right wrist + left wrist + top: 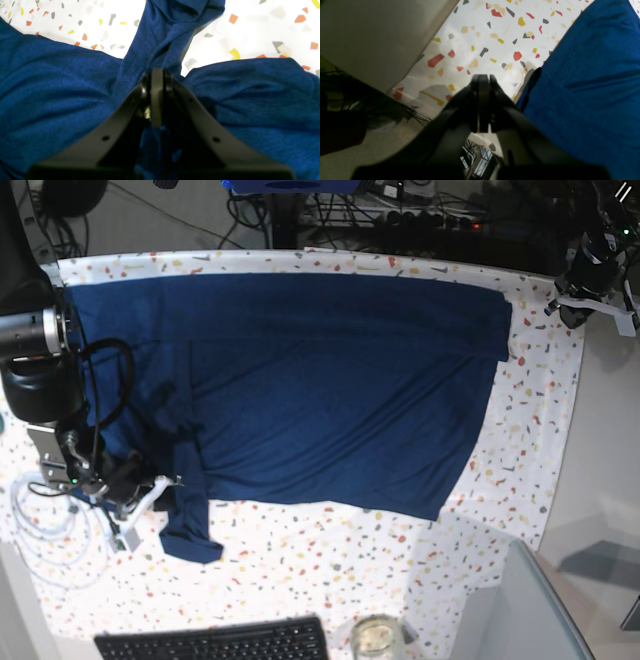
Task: Layout the t-shirt on the table in an organized manner, then fold the t-shirt properly
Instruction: 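Move the right gripper to the shirt's sleeve end and grasp it, then drag the grasped sleeve across the shirt toward the left gripper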
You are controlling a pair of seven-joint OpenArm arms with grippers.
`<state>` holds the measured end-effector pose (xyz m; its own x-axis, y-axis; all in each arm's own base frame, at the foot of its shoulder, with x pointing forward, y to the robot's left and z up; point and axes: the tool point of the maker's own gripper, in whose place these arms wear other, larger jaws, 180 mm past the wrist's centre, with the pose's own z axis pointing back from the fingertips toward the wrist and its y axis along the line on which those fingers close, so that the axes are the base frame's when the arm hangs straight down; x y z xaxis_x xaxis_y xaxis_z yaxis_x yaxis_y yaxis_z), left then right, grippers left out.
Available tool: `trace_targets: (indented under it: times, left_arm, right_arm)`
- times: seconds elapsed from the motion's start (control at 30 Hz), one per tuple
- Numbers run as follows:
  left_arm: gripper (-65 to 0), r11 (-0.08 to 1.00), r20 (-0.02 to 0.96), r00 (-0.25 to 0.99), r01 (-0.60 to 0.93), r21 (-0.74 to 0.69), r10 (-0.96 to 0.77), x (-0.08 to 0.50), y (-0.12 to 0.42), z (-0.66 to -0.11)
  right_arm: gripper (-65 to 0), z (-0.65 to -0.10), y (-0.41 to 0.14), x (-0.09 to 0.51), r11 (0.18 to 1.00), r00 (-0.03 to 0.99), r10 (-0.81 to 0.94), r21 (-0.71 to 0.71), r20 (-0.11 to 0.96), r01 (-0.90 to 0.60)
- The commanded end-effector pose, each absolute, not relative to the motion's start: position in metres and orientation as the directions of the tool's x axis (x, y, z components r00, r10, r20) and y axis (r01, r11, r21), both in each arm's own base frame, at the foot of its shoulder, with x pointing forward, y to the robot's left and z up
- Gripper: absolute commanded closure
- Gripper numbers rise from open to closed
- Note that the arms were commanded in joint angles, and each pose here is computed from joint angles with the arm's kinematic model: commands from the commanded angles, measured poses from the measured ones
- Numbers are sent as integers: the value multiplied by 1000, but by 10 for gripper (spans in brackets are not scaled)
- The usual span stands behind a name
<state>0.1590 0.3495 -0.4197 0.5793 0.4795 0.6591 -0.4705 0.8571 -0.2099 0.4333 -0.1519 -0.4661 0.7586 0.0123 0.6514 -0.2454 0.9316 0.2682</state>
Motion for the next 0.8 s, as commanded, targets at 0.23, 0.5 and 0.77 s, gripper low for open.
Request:
trace_targets:
  times: [0.23,0.5,0.77]
  left_arm:
    - [0,863,691,558,-465,-199,460,164,359,-409]
    - [0,865,692,558,-458,-204,459,168,356,-409]
    - [0,865,693,557,-458,-204,458,168,356,-408]
  right_arm:
    - [0,-421,-133,434,891,676,64,263,734,-370]
    - [0,-385,-127,395,888,635,143,184,759,-420]
    - [0,-385,-81,325,849,634,159,223,757,-479]
